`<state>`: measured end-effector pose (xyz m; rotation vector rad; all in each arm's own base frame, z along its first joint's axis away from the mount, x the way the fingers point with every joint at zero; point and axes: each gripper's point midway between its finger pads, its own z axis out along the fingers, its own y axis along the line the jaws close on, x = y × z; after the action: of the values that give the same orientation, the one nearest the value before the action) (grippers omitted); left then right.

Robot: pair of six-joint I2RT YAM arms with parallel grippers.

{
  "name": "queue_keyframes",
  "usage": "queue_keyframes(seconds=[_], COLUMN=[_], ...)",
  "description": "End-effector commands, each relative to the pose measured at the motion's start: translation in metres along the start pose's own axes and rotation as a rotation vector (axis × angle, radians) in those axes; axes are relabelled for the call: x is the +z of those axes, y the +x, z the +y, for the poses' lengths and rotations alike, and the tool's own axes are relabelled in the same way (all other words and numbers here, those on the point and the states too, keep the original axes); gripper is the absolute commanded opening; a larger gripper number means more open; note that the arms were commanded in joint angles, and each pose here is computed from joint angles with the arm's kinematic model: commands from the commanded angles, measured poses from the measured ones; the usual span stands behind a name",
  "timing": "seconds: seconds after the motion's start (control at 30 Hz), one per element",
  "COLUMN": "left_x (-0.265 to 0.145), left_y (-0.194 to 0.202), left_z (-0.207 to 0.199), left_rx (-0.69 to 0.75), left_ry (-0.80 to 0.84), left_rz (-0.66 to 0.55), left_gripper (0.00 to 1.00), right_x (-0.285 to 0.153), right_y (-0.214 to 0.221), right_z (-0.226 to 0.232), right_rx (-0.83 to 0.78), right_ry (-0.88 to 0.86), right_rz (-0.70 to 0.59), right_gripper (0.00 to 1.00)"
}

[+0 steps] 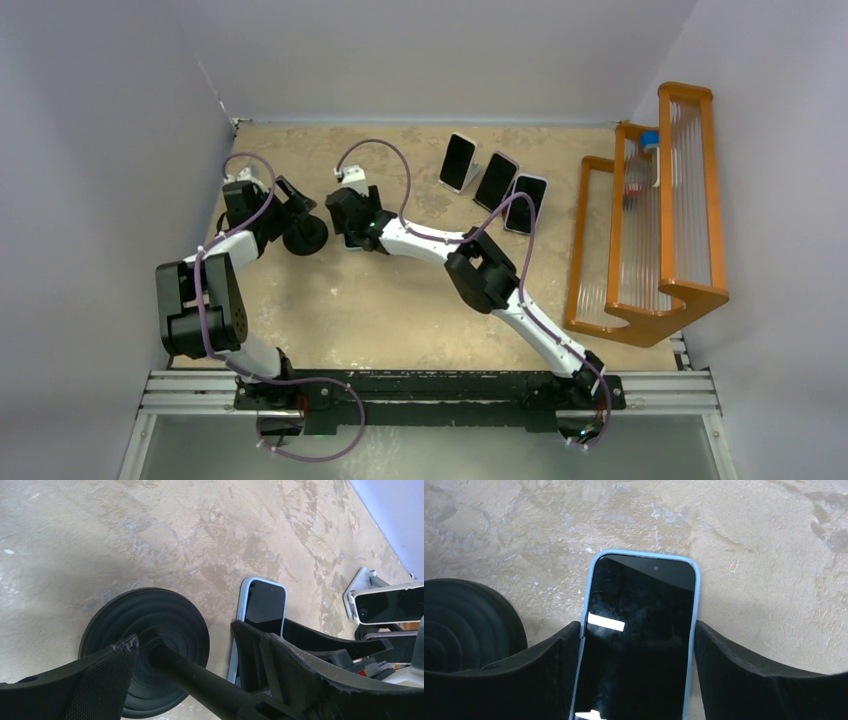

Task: Place the phone on the phone stand
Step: Move the phone to the center of the board.

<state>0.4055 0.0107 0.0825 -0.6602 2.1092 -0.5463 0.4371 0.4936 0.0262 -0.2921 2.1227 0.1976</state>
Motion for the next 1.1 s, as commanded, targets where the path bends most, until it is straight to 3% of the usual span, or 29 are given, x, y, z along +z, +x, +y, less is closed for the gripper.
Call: queue_keyframes(seconds=[0.0,0.17,0.7,1.07], left_x=[0.007,0.014,0.015,0.049], left_y=[-0.016,-0.007,0.042,0.088], left_z=[-0.016,-0.025,-0.122,-0.184], left_rx=[0.010,-0.031,-0.001,0.052], left_ry=[0.074,0.141,0.369,0.436], left_rz=[-0.015,0.033,0.194,0.285], left_gripper=[0.88,0.85,0.82,0.82], right_x=[-0.008,-0.021,-0.109,-0.151], right_y=[0.053,0.073,0.084,0.098], right_z=[-0.027,-0.050,-0.168,-0.192], right_rx=[-0.129,-0.146,-0.052,0.146], right_ry=[0.060,0.080,0.161,0.196], right_rz=[0.130,0.191,0.196,0.175], right_gripper=[0.63,0.52,0.52,0.50])
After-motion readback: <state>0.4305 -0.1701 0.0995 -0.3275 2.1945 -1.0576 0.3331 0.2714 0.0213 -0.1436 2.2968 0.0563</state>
